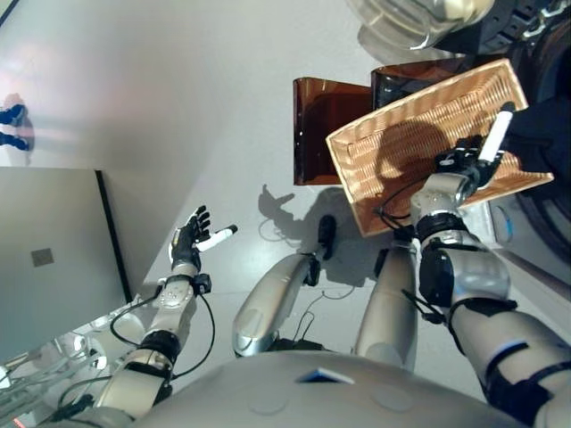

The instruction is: Pick up the clothes and place them into the washing machine

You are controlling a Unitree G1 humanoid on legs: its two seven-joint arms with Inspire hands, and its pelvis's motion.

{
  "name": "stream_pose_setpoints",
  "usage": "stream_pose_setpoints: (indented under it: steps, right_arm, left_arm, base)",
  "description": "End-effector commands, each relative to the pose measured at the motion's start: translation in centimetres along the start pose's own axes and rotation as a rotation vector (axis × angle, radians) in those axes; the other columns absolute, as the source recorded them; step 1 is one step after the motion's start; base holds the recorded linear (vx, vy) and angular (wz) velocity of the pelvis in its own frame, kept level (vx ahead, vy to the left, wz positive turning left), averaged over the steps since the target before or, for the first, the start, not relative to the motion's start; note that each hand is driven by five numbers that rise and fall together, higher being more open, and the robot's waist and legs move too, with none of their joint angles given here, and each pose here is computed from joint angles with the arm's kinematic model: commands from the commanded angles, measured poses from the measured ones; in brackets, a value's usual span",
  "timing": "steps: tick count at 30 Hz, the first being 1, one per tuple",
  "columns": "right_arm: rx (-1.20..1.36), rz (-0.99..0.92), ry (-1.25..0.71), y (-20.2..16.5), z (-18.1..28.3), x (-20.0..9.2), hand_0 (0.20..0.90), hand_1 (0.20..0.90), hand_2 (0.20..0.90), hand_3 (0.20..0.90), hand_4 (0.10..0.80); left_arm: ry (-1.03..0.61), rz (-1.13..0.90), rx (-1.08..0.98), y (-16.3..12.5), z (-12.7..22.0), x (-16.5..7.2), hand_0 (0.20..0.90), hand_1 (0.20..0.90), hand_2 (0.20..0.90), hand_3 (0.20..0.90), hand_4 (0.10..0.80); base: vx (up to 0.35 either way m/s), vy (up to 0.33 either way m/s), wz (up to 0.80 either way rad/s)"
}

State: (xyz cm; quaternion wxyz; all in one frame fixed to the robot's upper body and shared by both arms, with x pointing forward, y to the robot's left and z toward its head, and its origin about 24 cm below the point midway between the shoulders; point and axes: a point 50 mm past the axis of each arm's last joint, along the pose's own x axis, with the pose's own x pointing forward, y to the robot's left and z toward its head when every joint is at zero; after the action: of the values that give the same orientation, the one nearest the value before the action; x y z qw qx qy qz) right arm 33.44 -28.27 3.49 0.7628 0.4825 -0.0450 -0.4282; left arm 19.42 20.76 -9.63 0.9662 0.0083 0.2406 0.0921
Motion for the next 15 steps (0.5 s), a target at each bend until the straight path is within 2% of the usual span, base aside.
stream_pose_setpoints:
  steps: [1,7,15]
  right_arm:
    - [-0.099,0.018,-0.022,-1.3,0.6,0.3,0.900,0.900,0.900,0.900,0.800]
    - [-0.088,-0.018,0.017,-3.3,-0.3,0.0,0.900,0.900,0.900,0.900,0.800]
    - [0.099,-0.059,0.028,-4.0,-0.5,-0.1,0.900,0.900,0.900,0.900,0.800]
  left_arm:
    - [-0.085,0.120,0.070,4.3,1.6,0.3,0.900,0.900,0.900,0.900,0.800]
    - [-0.072,0.120,0.073,4.2,1.3,0.3,0.900,0.900,0.900,0.900,0.800]
    - [-0.055,0.111,0.056,4.3,0.8,0.0,0.900,0.900,0.900,0.900,0.800]
  base:
    - [0.010,-0.061,-0.02]
    - [0.004,-0.017,0.00]
    - [0.000,0.000,0.00]
